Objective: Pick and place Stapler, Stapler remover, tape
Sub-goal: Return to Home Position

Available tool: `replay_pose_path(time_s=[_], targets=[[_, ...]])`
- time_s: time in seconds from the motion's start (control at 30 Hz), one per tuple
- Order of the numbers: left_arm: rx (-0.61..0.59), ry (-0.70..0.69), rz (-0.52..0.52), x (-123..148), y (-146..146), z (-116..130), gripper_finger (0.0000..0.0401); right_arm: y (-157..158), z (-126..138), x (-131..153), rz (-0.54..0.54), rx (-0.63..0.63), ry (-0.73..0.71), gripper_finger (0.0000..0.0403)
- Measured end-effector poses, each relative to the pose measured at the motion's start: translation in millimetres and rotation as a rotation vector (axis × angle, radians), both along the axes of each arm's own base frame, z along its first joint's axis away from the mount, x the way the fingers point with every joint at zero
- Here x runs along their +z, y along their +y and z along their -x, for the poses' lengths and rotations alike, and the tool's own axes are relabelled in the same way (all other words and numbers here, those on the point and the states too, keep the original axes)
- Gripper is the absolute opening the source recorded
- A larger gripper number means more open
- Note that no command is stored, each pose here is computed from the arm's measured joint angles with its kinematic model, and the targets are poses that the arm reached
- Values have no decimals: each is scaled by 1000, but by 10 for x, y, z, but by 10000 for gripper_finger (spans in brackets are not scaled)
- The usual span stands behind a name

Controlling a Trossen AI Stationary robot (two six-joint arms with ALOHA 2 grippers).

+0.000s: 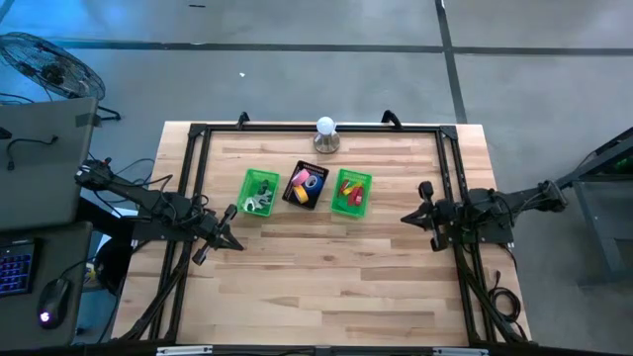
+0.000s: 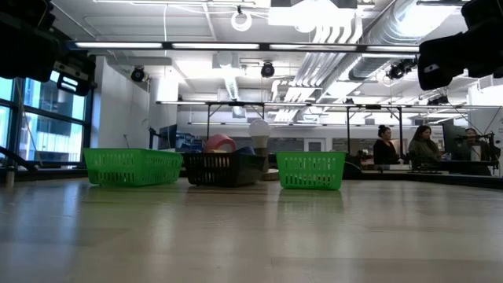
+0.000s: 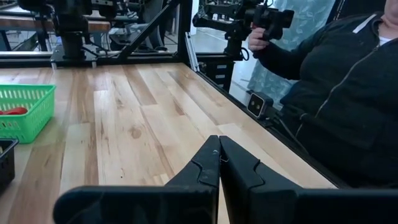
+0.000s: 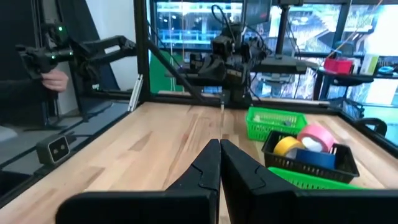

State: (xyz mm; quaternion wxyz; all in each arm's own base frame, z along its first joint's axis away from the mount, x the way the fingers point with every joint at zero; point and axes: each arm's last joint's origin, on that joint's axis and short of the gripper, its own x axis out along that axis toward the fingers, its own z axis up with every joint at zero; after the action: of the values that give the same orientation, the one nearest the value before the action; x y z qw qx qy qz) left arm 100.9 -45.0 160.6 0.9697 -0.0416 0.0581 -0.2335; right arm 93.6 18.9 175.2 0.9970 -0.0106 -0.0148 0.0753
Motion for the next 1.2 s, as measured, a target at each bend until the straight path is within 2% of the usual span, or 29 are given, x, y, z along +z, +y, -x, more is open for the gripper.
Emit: replay_pose_path(time_s=[0.27, 0.53, 0.7, 0.97, 1.2], targets=[[30, -27, -56, 0, 9, -5, 0, -33, -4, -13, 46, -56, 8, 0], [114, -41, -113, -8, 34, -14, 0, -133, -17, -20, 44, -108, 15, 0], [211, -58, -163, -4, 62, -23, 0, -192, -19, -21, 46, -140, 16, 0], [279, -64, -207, -8, 83, -28, 0, -246, -16, -16, 47, -147, 9, 0], [291, -64, -219, -9, 125, -43, 0, -258, -15, -10, 33, -138, 3, 0]])
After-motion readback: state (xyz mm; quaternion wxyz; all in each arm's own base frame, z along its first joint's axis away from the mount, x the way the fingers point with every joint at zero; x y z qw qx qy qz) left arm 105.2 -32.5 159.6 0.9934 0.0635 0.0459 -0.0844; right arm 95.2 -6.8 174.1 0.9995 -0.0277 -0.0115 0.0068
